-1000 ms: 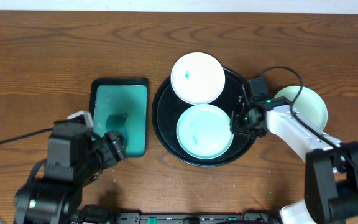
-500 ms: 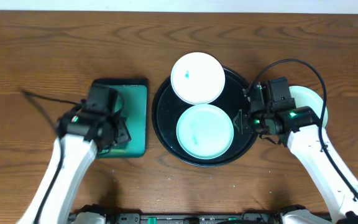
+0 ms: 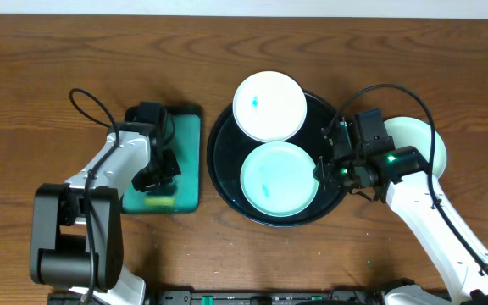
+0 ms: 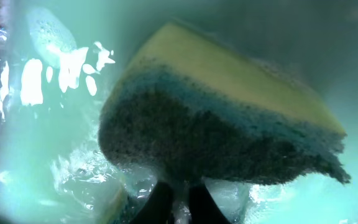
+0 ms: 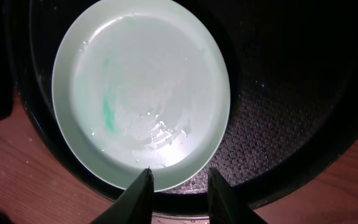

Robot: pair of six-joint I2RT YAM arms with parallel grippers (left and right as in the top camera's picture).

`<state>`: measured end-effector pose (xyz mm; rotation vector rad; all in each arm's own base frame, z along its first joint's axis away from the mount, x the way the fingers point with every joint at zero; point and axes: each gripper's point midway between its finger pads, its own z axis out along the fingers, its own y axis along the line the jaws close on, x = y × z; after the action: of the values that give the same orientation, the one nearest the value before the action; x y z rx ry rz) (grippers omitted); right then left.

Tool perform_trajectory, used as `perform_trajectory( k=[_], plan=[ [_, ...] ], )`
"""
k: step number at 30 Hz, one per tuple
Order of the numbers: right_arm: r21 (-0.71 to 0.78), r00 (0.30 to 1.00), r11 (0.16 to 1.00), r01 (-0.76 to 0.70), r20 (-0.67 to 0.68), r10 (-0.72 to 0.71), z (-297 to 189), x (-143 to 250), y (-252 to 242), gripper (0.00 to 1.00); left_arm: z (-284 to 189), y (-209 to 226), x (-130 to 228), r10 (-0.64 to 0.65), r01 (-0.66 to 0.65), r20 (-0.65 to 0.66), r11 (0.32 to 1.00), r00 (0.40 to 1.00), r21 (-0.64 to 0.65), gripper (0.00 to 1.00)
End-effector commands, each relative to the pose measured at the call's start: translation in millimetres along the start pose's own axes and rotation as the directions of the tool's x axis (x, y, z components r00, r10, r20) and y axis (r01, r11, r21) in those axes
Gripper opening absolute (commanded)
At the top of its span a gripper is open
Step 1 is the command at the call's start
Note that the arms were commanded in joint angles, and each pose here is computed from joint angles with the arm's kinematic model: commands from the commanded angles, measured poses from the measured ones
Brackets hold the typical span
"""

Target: Clean dirty plates on tray and stack at the side

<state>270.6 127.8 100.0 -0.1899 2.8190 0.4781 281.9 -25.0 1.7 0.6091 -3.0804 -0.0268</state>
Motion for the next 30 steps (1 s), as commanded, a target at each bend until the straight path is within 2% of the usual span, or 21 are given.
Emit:
perform_trajectory(
  k=[1,2,3,4,6,8,11,18,22,23,25,27,30],
  plan=[
    [-0.017,0.999,0.999,0.039,0.014,-0.039,-3,-3,10,0.25,4,-14,13,0.039,-0.033,-0.077,0.996,0.996,0.084,0.07],
    [-0.017,0.999,0.999,0.040,0.014,-0.040,-3,-4,10,0.25,0,-15,12,0.044,-0.037,-0.072,0.996,0.996,0.087,0.08],
    [-0.017,0.999,0.999,0.040,0.015,-0.040,-3,-4,10,0.25,-5,-16,11,0.051,-0.045,-0.064,0.995,0.997,0.091,0.12],
    [-0.017,0.999,0.999,0.040,0.016,-0.040,-3,-4,10,0.25,-10,-16,10,0.054,-0.049,-0.055,0.994,0.997,0.096,0.27],
    [-0.017,0.999,0.999,0.040,0.016,-0.040,-3,-4,10,0.25,-18,-17,8,0.053,-0.049,-0.037,0.993,0.998,0.105,0.46],
    [-0.014,0.999,0.999,0.040,0.017,-0.040,-3,-4,9,0.24,-24,-17,7,0.054,-0.051,-0.020,0.992,0.998,0.112,0.56],
    [-0.014,0.999,0.999,0.040,0.016,-0.040,-3,-4,9,0.24,-29,-16,8,0.054,-0.052,-0.012,0.992,0.998,0.112,0.59],
    [-0.014,0.999,0.999,0.036,0.016,-0.036,-3,-4,9,0.24,-15,-9,15,0.053,-0.051,-0.019,0.995,0.998,0.087,0.59],
    [-0.014,1.000,1.000,0.022,0.016,-0.022,-3,-4,10,0.24,6,4,19,0.051,-0.051,0.000,0.998,0.999,0.035,0.56],
    [-0.015,1.000,1.000,0.022,0.016,-0.022,-3,-4,10,0.24,10,5,20,0.051,-0.051,0.001,0.998,0.999,0.035,0.51],
    [-0.015,1.000,1.000,0.022,0.016,-0.022,-3,-4,10,0.24,11,4,20,0.051,-0.051,0.006,0.998,0.999,0.038,0.27],
    [-0.012,1.000,1.000,0.021,0.016,-0.021,-3,-4,9,0.21,8,3,17,0.051,-0.051,0.014,0.998,0.999,0.042,0.09],
    [0.098,0.996,0.991,-0.091,0.033,0.088,-4,-4,-10,0.17,-3,1,14,0.051,-0.051,0.015,0.998,0.999,0.043,0.07]
  ],
)
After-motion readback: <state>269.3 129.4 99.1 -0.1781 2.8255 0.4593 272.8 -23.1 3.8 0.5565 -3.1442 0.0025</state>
